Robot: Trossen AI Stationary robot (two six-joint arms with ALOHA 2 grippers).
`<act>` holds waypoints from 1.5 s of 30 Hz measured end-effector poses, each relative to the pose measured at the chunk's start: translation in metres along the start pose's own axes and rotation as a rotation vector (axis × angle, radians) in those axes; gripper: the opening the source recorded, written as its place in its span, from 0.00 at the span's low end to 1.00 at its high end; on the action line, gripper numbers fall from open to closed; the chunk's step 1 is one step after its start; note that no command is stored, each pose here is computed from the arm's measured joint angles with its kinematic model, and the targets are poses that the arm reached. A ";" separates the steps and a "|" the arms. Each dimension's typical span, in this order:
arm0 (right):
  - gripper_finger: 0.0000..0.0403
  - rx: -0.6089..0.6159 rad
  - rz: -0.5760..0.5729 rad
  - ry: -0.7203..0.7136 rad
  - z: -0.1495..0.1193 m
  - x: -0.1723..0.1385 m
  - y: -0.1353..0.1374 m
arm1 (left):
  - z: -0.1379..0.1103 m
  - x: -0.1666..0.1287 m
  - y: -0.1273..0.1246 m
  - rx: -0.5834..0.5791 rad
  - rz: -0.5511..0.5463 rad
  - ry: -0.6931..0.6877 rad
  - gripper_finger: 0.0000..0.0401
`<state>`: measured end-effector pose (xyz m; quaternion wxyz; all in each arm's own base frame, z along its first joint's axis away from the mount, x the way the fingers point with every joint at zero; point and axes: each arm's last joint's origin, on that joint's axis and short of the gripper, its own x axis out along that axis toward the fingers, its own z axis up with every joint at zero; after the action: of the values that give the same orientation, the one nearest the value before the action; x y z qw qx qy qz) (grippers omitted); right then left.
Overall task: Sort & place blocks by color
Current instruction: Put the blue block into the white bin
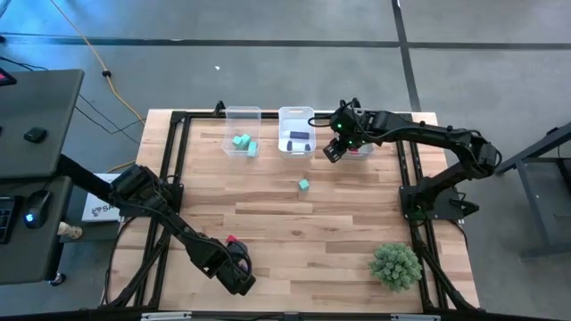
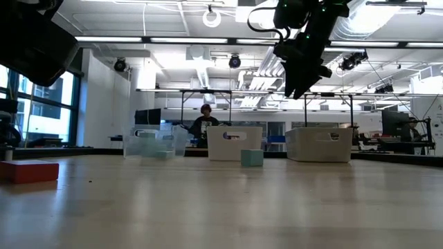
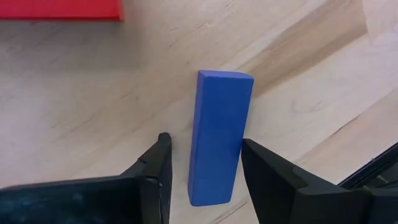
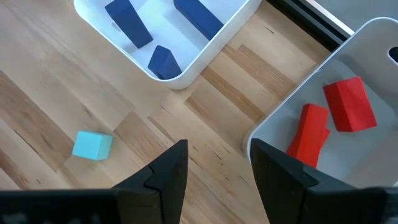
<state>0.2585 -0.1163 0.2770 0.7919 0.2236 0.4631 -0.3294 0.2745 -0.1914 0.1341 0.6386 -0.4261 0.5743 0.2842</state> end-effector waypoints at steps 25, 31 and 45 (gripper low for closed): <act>0.40 -0.001 0.003 0.000 0.000 0.000 0.000 | 0.020 0.003 0.016 -0.069 0.190 -0.077 0.25; 0.40 -0.001 0.003 0.000 0.000 0.000 0.000 | 0.026 0.003 0.017 -0.048 0.199 -0.074 0.22; 0.40 -0.002 0.002 0.000 0.000 0.000 0.000 | 0.028 0.000 0.014 0.056 0.170 -0.075 0.01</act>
<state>0.2584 -0.1162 0.2772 0.7925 0.2234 0.4631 -0.3280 0.2765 -0.1608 0.1303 0.6447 -0.3469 0.5920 0.3370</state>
